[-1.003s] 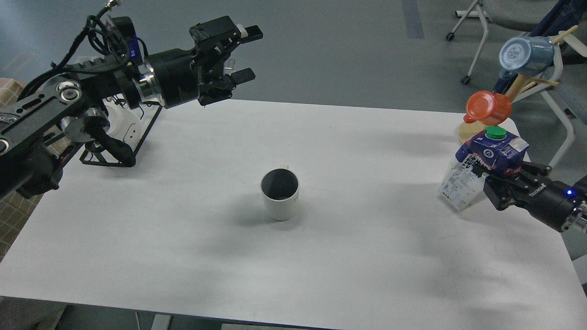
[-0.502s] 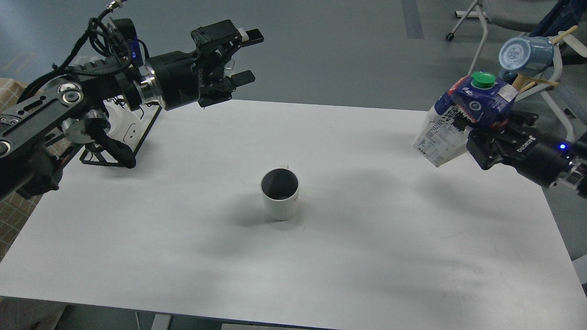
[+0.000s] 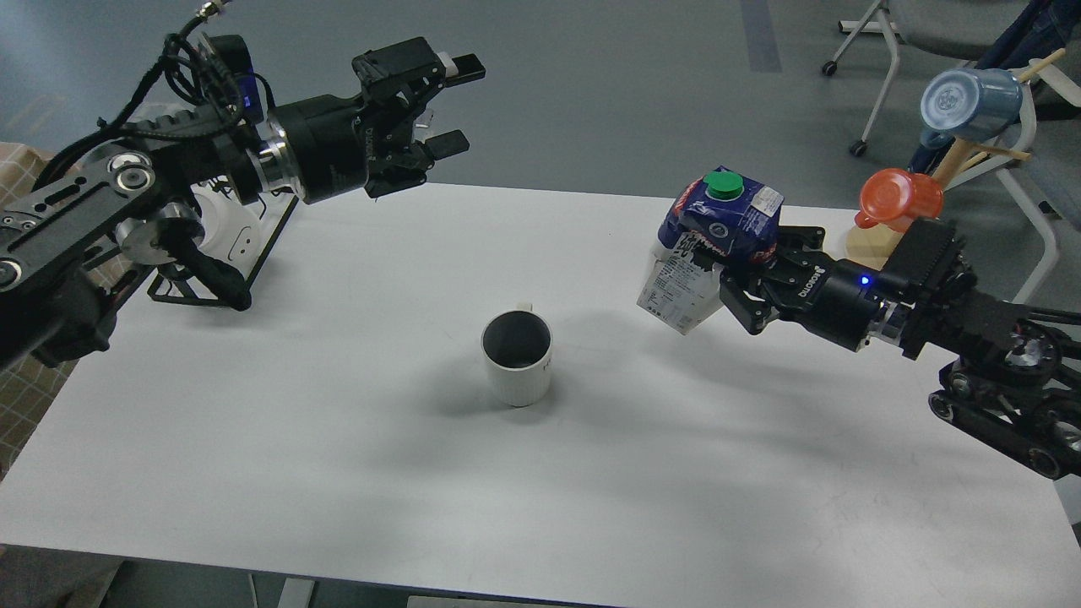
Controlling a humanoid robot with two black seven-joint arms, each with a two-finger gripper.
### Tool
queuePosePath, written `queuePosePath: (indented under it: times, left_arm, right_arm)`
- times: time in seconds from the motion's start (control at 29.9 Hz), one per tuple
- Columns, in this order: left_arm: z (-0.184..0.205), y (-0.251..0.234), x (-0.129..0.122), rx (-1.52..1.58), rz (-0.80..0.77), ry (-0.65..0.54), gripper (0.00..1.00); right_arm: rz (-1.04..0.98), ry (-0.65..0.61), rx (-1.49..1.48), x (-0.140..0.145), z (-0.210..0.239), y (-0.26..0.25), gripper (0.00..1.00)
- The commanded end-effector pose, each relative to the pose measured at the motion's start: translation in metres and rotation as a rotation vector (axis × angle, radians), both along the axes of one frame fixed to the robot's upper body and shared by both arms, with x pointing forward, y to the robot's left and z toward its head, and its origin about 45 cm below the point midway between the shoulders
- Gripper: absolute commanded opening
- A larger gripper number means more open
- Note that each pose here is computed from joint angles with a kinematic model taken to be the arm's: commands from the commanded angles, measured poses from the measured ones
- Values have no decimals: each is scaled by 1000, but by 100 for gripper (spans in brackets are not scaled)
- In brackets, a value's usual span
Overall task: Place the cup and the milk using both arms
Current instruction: 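Lift the milk carton and carry it toward the cup, then lower the carton beside the cup and open the right gripper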
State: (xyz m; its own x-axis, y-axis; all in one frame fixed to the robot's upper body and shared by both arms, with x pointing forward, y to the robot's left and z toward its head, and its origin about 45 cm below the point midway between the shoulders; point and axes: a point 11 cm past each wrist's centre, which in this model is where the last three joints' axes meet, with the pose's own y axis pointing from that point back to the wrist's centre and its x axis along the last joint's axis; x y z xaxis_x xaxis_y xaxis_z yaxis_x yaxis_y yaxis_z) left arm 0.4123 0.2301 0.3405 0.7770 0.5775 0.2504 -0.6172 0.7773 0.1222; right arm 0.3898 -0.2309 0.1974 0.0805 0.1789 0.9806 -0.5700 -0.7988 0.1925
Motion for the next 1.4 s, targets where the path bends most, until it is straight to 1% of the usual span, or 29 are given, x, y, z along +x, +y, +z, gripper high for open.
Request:
queuePosePath:
  times: [0.0, 0.57, 0.94, 1.07, 1.17, 1.27, 1.34, 1.37]
  left_arm:
    - [-2, 1, 0, 3, 2, 4, 98]
    - [-3, -5, 1, -7, -6, 6, 98]
    - [-7, 0, 0, -5, 4, 15, 98]
    - [-7, 1, 0, -4, 6, 14, 98]
    - [-7, 1, 0, -4, 6, 14, 98]
    - [-7, 1, 0, -3, 5, 15, 98]
    - [-7, 1, 0, -3, 5, 15, 98]
    - [-7, 1, 0, -3, 5, 15, 98]
  right_arm:
    - [35, 12, -12, 1, -10, 19, 0]
    - [93, 36, -10, 1, -34, 71, 0]
    - [97, 45, -24, 0, -42, 77, 1]
    - [96, 44, -25, 2, -43, 80, 4]
    - [97, 43, -25, 2, -44, 83, 8]
    - [99, 45, -21, 2, -45, 86, 16]
    - [98, 47, -20, 1, -45, 85, 23]
    - [98, 48, -20, 1, -46, 85, 25]
